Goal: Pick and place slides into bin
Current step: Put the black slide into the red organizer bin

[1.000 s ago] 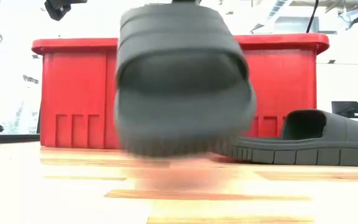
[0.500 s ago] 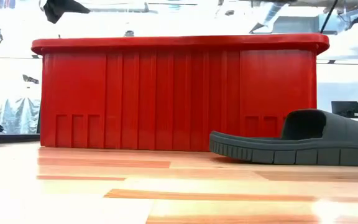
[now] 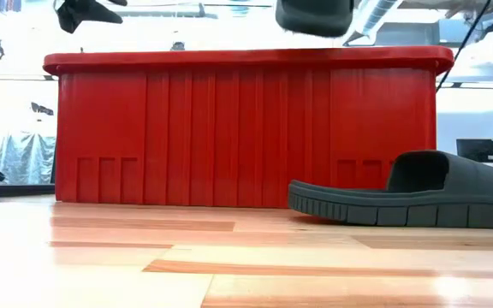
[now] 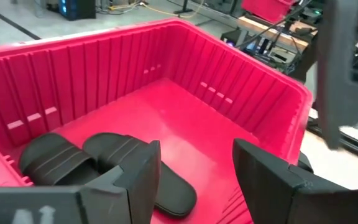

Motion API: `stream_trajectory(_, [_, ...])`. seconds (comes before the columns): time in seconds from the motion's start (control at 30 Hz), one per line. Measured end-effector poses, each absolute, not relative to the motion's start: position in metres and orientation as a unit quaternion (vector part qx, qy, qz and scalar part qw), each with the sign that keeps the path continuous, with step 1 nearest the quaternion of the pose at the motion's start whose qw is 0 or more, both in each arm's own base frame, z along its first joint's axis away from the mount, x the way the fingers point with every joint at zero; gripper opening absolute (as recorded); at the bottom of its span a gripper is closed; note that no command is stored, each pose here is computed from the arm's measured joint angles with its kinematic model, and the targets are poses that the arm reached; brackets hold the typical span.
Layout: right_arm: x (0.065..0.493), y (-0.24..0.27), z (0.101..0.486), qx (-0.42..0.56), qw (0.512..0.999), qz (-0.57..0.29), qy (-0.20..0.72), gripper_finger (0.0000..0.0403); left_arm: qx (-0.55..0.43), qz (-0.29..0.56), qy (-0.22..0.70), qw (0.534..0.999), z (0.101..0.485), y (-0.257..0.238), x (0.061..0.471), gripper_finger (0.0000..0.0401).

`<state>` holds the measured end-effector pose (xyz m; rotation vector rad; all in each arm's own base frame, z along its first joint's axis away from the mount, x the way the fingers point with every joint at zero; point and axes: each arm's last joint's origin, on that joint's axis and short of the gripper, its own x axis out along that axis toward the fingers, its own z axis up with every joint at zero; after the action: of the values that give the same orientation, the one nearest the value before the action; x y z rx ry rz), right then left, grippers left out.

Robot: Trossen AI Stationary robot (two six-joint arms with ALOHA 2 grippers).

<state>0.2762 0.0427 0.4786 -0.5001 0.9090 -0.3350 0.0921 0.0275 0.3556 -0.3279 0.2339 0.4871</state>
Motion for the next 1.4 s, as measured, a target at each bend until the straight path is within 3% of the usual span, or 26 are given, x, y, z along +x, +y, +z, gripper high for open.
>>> stream_trajectory(0.43, [0.254,-0.068,0.489,-0.228,0.810,-0.230,0.488,0.0000,-0.107,0.235,0.157,0.953,0.350,0.027,0.090,0.0190])
stream_trajectory(0.97, [0.273,-0.181,0.439,-0.125,0.811,-0.125,0.558,0.0000,-0.096,0.288,0.125,0.945,0.355,0.030,0.090,0.0190])
stream_trajectory(1.4, [0.267,-0.243,0.406,-0.015,0.817,-0.115,0.564,0.0000,-0.084,0.360,0.096,0.924,0.360,0.034,0.089,0.0190])
